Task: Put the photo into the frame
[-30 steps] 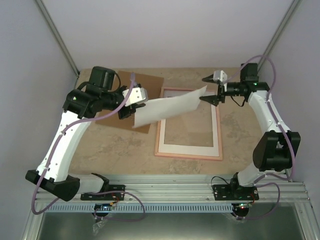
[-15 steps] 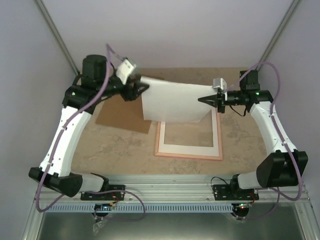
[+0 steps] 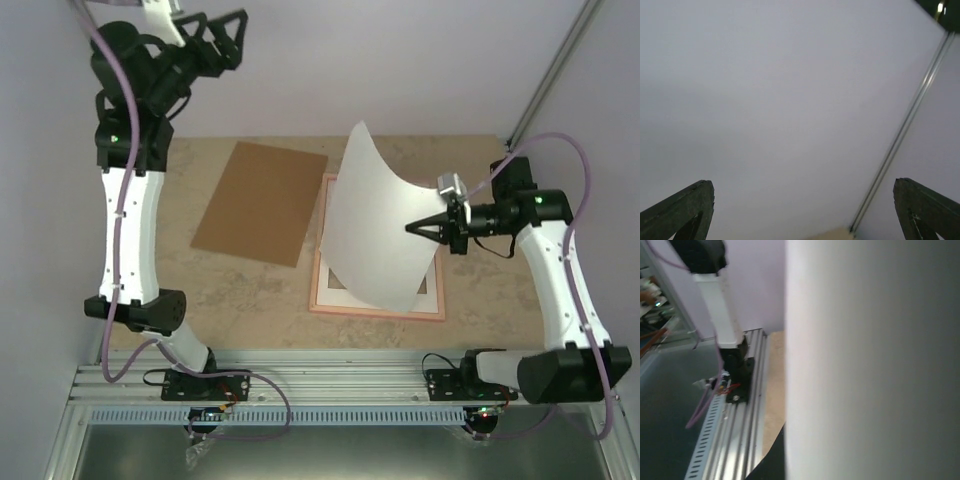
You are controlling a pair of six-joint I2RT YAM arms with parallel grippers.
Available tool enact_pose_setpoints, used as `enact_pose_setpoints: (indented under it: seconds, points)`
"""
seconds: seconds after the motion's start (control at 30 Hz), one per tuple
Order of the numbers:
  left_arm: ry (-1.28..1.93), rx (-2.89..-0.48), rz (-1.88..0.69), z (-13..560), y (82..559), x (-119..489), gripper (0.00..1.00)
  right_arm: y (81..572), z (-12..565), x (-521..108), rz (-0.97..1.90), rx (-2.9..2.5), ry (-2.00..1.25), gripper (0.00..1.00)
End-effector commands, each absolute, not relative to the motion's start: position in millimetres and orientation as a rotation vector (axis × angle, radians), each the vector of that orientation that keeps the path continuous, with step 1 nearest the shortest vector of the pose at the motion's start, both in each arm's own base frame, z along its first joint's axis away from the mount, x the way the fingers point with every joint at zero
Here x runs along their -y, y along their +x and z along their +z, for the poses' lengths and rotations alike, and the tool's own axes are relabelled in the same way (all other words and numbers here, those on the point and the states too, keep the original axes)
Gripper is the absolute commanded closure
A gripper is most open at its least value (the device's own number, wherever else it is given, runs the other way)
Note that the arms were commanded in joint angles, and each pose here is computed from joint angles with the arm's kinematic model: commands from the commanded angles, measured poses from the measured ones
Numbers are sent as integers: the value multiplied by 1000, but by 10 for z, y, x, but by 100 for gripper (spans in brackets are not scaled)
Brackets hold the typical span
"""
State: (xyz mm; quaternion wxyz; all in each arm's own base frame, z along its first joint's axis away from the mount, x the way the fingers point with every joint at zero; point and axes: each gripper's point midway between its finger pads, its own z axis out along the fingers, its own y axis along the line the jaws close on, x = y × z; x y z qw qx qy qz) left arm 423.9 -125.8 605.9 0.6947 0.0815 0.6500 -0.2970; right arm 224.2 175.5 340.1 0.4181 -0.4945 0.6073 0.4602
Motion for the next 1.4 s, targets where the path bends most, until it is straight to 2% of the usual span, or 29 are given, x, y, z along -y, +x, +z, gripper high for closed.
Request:
enact_pose_setpoints:
  seconds: [0.0, 0.2, 0.3, 0.4, 0.5, 0.77, 0.9, 1.13, 1.37]
  points:
    - [-58, -1360, -765, 6379, 4263, 882, 1, 1674, 3664, -1946, 1228, -1477, -1318, 99]
    - [-106, -1282, -899, 6687, 3883, 645, 0, 907, 3889, -2235, 1330, -1433, -1449, 99]
    - [-88, -1216, -949, 6895, 3595, 659, 0, 801, 3927, -2257, 1348, -1431, -1451, 99]
    - [-93, -1205, -1007, 6921, 3478, 691, 0, 899, 3666, -2266, 1308, -1515, -1453, 99]
    - [-97, -1228, -1037, 6843, 3434, 718, 0, 1097, 3377, -2332, 1312, -1619, -1426, 99]
    - [-208, -1274, -1144, 6559, 3680, 457, 1, 1624, 2807, -2355, 1287, -1754, -1408, 99]
    - [-220, -1255, -1118, 6590, 3766, 308, 1, 2010, 2524, -2133, 1242, -1932, -1281, 99]
    - [-250, -1261, -1155, 6459, 4054, 198, 1, 2638, 1805, -1718, 981, -2193, -1240, 99]
    - [-261, -1302, -1120, 6330, 4182, 142, 0, 3162, 1506, -1335, 873, -2314, -1125, 99]
